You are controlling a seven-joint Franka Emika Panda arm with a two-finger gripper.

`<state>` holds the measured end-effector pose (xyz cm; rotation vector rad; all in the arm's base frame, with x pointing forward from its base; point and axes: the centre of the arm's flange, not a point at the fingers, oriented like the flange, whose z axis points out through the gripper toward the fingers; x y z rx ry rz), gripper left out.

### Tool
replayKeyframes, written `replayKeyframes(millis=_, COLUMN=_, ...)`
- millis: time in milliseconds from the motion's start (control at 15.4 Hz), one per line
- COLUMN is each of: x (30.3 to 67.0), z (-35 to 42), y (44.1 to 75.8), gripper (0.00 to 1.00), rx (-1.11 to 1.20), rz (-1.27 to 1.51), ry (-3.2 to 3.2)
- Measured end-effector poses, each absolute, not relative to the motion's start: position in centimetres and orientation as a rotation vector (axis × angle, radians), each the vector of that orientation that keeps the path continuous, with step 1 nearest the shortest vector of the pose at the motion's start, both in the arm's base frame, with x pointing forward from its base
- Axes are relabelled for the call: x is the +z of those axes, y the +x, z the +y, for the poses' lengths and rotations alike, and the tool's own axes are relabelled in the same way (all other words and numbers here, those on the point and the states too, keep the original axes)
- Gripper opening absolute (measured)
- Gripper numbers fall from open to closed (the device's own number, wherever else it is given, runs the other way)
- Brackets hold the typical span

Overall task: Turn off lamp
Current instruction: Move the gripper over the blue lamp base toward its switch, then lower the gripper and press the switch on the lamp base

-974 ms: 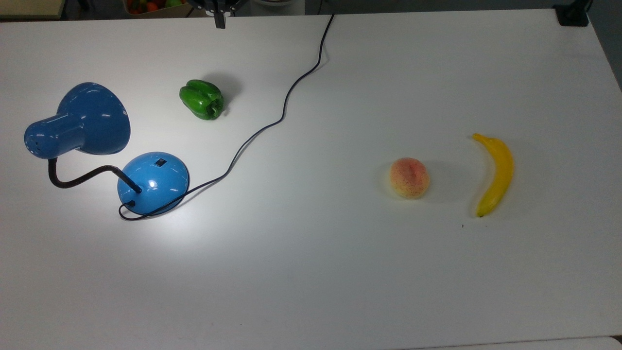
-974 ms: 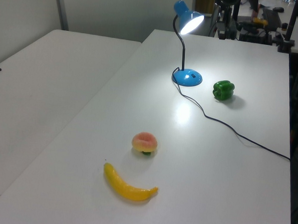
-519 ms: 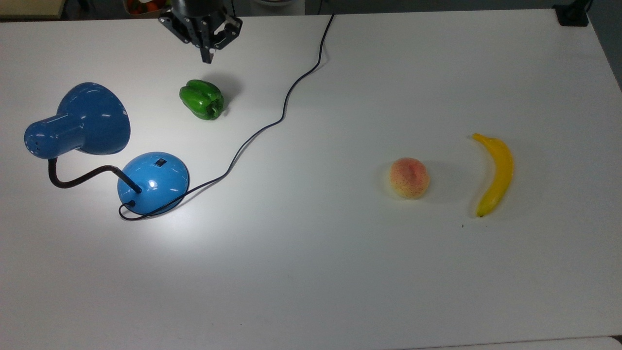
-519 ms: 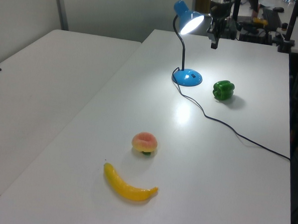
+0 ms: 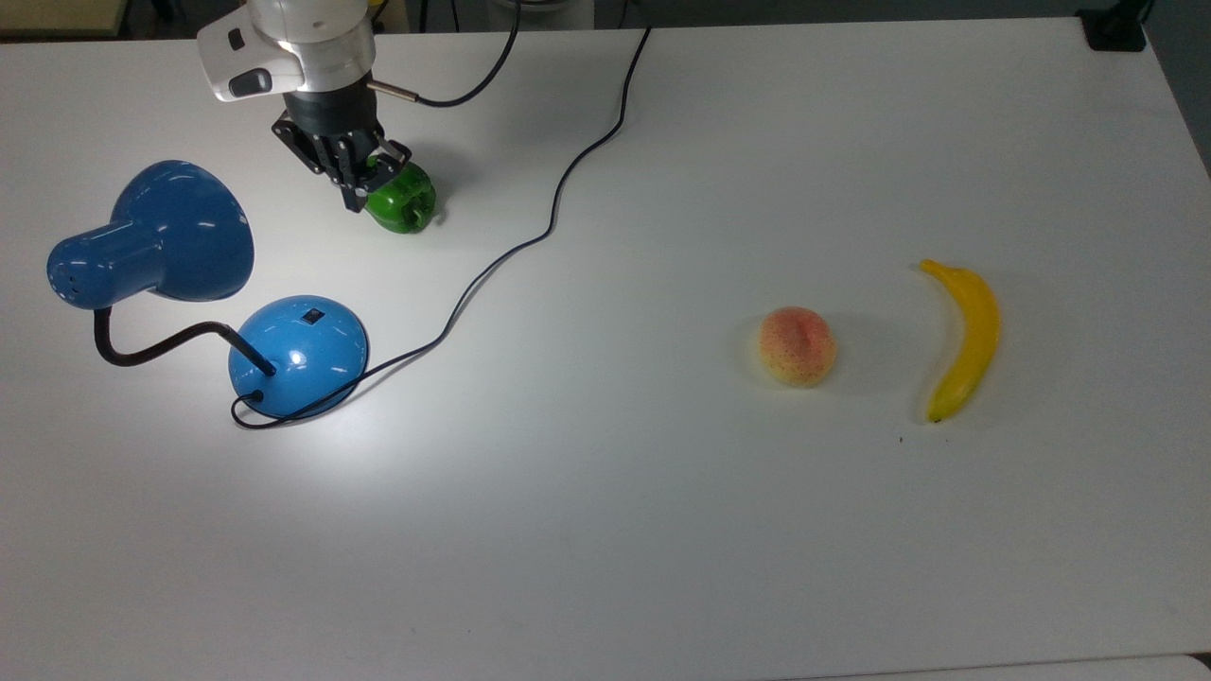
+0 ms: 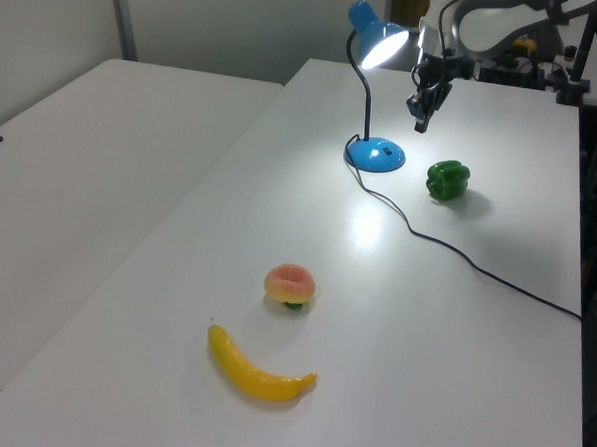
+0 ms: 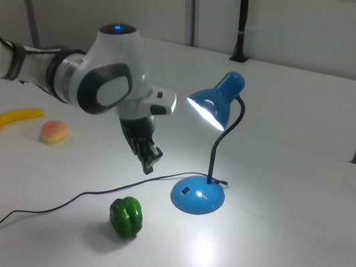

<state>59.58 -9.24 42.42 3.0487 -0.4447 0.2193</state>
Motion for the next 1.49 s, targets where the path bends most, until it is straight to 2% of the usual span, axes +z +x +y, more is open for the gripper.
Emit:
replayKeyframes(millis=584, x=35.4, z=-11.4, y=61.8, gripper=0.01, rx=0.328, rz=-0.527, ry=2.965)
replayKeyframes(millis=1493, x=33.9, z=-12.9, y=63.8, gripper=0.01, rx=0.514, rz=-0.541, ry=2.957)
